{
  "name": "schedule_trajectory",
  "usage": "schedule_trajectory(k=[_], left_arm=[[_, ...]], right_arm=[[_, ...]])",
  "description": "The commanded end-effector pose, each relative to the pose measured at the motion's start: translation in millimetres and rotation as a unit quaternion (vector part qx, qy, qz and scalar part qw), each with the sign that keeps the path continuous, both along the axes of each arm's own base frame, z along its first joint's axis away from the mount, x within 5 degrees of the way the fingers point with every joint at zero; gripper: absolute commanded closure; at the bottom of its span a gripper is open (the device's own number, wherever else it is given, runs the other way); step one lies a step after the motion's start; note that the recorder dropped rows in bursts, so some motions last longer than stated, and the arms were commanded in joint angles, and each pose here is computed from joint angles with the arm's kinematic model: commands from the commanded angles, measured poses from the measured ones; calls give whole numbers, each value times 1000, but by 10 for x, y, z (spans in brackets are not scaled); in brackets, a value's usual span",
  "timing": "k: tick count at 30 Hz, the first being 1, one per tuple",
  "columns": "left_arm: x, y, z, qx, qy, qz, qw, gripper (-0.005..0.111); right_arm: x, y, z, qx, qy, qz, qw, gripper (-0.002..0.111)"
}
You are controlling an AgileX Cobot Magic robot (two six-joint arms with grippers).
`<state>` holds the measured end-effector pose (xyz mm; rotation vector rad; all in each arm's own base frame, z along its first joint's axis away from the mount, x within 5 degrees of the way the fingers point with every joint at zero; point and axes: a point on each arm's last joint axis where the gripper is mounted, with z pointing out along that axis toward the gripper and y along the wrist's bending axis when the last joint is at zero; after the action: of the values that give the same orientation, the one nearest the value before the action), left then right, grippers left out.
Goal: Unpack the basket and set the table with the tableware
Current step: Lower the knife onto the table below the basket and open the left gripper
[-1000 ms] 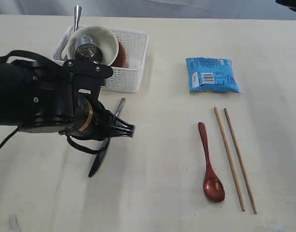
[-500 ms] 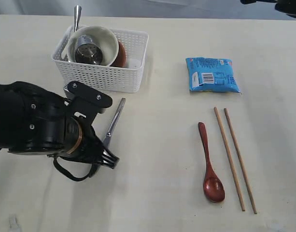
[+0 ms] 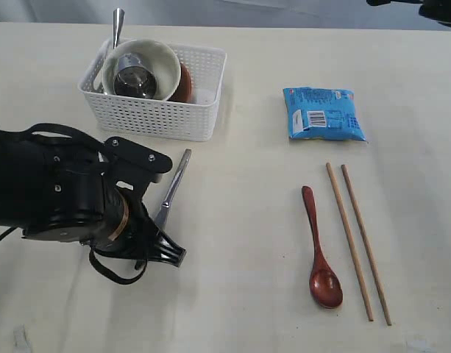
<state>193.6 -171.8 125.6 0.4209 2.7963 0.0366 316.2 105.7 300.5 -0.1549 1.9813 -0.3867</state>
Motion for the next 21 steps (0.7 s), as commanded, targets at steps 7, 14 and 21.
schedule_trajectory(k=[7, 14, 21], left_arm=[[-61, -36, -22, -25, 28, 0, 999, 107], [-167, -173, -19, -40, 30, -44, 998, 107], [-184, -148, -26, -22, 37, -46, 998, 107]], right_arm=[[-4, -24, 12, -8, -3, 1, 1000, 50], [-4, -24, 12, -8, -3, 1, 1000, 50], [-4, -24, 12, -6, -4, 0, 1000, 50]])
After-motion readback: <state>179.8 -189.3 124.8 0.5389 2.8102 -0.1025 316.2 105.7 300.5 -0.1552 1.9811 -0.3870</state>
